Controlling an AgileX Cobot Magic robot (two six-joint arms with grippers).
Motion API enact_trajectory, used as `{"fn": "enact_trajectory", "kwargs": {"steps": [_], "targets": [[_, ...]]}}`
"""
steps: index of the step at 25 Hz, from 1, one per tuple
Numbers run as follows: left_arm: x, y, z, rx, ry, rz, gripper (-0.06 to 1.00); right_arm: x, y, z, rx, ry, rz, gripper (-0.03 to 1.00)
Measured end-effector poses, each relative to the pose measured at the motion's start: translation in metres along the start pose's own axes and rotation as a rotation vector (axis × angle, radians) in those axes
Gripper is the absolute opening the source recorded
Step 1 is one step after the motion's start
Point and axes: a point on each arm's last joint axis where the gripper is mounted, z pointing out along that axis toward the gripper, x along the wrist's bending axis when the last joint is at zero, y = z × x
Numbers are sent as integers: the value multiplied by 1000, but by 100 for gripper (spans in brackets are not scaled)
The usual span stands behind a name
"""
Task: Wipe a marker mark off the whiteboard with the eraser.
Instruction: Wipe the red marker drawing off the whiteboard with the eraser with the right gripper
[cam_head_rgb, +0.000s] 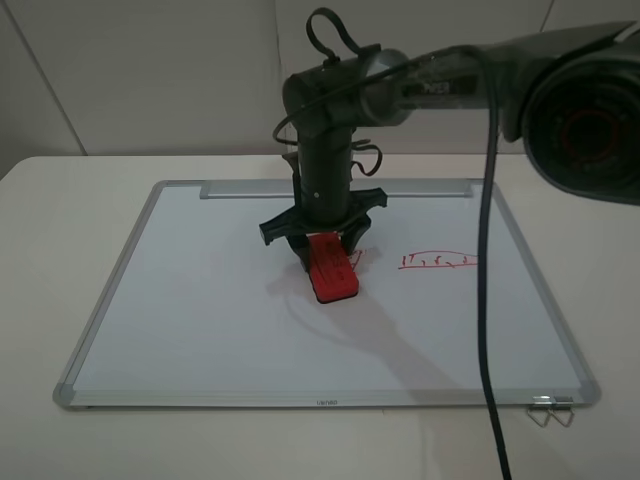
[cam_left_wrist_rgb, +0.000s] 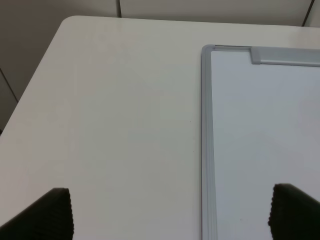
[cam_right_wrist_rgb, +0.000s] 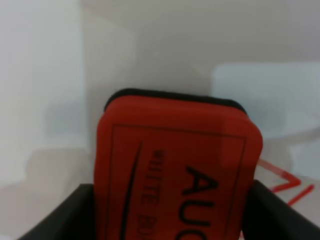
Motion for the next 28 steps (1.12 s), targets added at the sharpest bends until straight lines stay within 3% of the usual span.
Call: {"fn": "enact_trajectory", "kwargs": {"steps": [8, 13, 19, 28], "targets": [[0, 0, 0, 0, 0, 0, 78, -45, -6, 11, 79, -15, 53, 50], [0, 0, 0, 0, 0, 0, 78, -50, -6, 11, 85, -10, 47, 50], [0, 0, 0, 0, 0, 0, 78, -34, -8, 6, 67, -29, -21, 50], [0, 0, 0, 0, 0, 0, 78, 23, -10, -6, 26, 31, -132, 50]]}}
